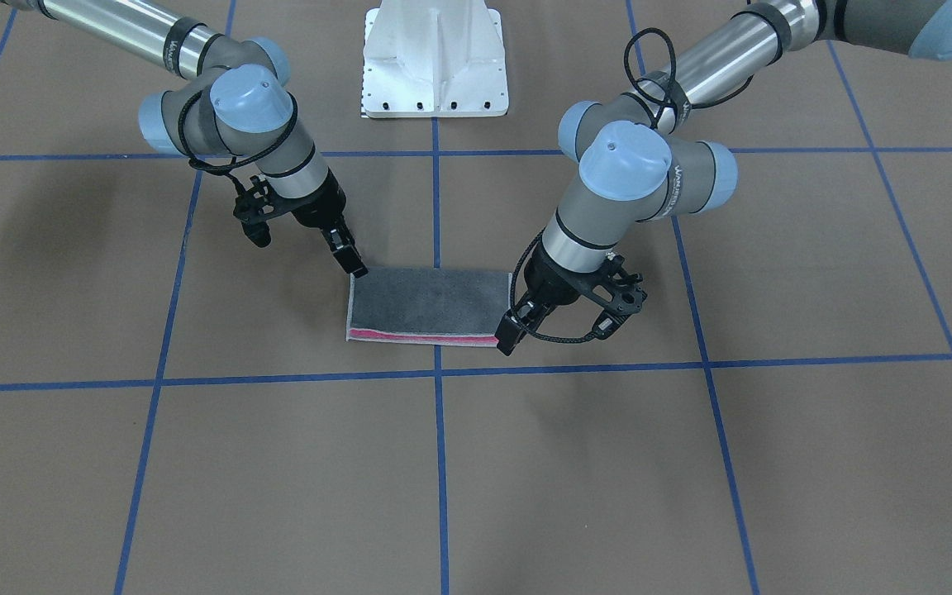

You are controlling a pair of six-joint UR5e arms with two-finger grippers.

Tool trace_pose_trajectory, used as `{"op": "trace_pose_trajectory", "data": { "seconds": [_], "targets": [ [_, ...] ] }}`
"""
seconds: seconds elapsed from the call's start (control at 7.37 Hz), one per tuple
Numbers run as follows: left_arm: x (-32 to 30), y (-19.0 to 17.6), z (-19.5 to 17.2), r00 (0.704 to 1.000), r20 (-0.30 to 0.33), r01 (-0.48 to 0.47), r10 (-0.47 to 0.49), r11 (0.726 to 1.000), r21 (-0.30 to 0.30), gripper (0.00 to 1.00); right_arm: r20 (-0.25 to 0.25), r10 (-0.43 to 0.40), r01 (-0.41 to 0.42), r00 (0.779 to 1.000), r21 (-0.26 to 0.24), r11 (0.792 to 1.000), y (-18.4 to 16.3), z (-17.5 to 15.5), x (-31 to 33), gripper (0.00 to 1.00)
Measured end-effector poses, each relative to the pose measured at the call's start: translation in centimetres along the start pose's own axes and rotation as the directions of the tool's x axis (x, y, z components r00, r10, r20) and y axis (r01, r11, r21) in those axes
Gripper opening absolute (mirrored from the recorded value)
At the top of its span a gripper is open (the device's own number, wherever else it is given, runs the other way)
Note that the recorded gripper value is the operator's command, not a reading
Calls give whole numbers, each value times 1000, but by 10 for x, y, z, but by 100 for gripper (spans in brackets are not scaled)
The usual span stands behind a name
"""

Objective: Fold towel twice with both arms
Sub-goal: 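Lower the right gripper onto the folded towel's end nearest it and grasp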

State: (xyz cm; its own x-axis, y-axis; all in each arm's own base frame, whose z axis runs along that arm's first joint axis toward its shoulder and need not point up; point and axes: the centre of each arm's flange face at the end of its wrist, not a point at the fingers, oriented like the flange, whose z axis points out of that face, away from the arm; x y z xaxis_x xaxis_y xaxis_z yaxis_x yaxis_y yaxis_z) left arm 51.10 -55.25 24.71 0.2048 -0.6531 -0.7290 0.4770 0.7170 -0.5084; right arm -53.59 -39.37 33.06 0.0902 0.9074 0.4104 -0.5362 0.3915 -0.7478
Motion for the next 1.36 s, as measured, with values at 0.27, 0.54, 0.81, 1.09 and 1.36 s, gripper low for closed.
{"op": "trace_pose_trajectory", "data": {
  "seconds": [0.27,0.54,0.81,1.09,1.36],
  "targets": [
    [-1,0,0,1000,1,-1,1,1000,-1,68,5,0,0,1000,5,1000,0,1,0,47],
    [-2,-1,1,1000,4,0,0,1000,0,68,8,0,0,1000,7,1000,1,1,-1,47],
    [-2,-1,1,1000,4,0,0,1000,0,68,18,-2,1,1000,10,1000,2,0,-3,22],
    [-3,-1,1,1000,6,1,-1,1000,0,68,22,-1,1,1000,11,1000,2,-1,-4,0],
    [-4,-2,2,1000,8,1,-1,1000,0,68,26,-1,1,1000,11,1000,1,-2,-5,0]
  ]
}}
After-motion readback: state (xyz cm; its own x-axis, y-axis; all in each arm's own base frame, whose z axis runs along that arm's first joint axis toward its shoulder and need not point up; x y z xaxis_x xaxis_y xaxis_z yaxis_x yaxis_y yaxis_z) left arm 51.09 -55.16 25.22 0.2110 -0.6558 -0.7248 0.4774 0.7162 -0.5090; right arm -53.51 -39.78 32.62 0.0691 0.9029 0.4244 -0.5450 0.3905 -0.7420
